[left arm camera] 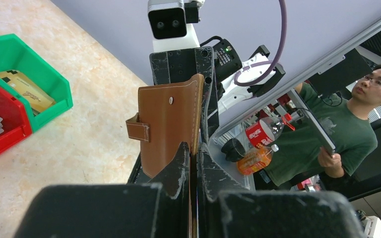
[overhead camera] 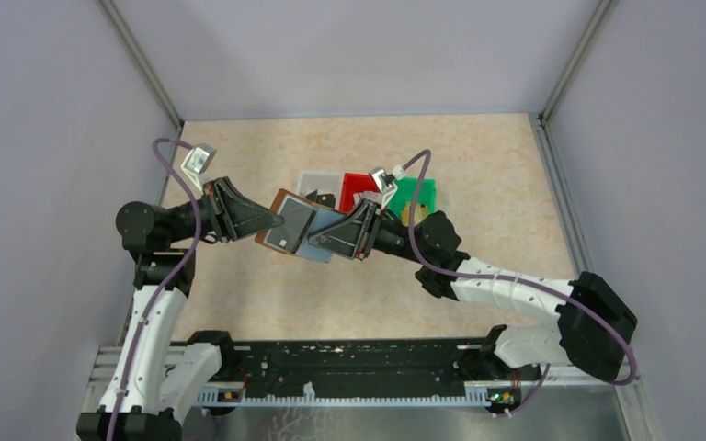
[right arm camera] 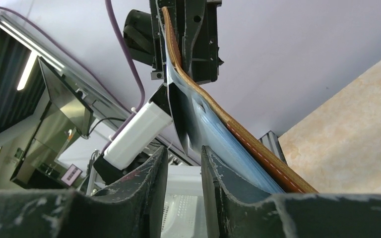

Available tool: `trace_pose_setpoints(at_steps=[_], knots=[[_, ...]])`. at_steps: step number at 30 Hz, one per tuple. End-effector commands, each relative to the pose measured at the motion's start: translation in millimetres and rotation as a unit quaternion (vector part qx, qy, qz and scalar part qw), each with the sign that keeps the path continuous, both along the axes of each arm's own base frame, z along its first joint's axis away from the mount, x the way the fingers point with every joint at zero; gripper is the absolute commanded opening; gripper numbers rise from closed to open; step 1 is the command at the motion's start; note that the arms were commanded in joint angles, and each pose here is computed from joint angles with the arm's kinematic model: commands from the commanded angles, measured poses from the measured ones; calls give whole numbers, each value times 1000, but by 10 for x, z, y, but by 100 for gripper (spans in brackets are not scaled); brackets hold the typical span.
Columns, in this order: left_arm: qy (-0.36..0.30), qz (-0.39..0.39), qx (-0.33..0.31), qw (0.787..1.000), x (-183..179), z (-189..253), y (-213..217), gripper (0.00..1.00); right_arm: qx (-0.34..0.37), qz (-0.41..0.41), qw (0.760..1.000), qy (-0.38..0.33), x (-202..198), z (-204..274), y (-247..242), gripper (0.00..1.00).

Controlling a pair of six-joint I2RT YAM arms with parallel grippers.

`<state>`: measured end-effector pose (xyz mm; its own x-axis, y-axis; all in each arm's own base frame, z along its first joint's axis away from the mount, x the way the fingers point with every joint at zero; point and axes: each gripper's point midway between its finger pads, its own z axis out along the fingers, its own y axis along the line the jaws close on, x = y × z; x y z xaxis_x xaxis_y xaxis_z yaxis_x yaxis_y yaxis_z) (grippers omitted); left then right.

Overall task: Take the credit cards out of the card holder
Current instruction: Remove the credit card from the card holder.

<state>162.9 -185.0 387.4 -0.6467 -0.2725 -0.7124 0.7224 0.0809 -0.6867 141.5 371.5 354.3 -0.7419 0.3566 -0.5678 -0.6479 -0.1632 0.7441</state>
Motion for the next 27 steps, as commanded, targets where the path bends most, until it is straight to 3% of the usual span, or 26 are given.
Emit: trace_pose_setpoints(at_steps=[1,5,12,18,22,27], knots=[[-23,-3,2,1000,-63,36,3,0,33,-1,999,-31,22,308,31,31],[-25,-1,5,1000,-65,0,4,1,34,1,999,-31,47,324,73,31],[-30,0,10,999,-80,-26,5,2,51,12,998,-29,44,396,100,20],[-29,0,13,1000,-68,-34,6,4,57,22,998,-27,16,410,100,1],[-26,-1,13,1000,-70,-28,6,14,57,22,998,-22,14,369,90,0],[-22,-6,9,1000,-78,20,3,13,47,17,999,-15,24,277,83,0]])
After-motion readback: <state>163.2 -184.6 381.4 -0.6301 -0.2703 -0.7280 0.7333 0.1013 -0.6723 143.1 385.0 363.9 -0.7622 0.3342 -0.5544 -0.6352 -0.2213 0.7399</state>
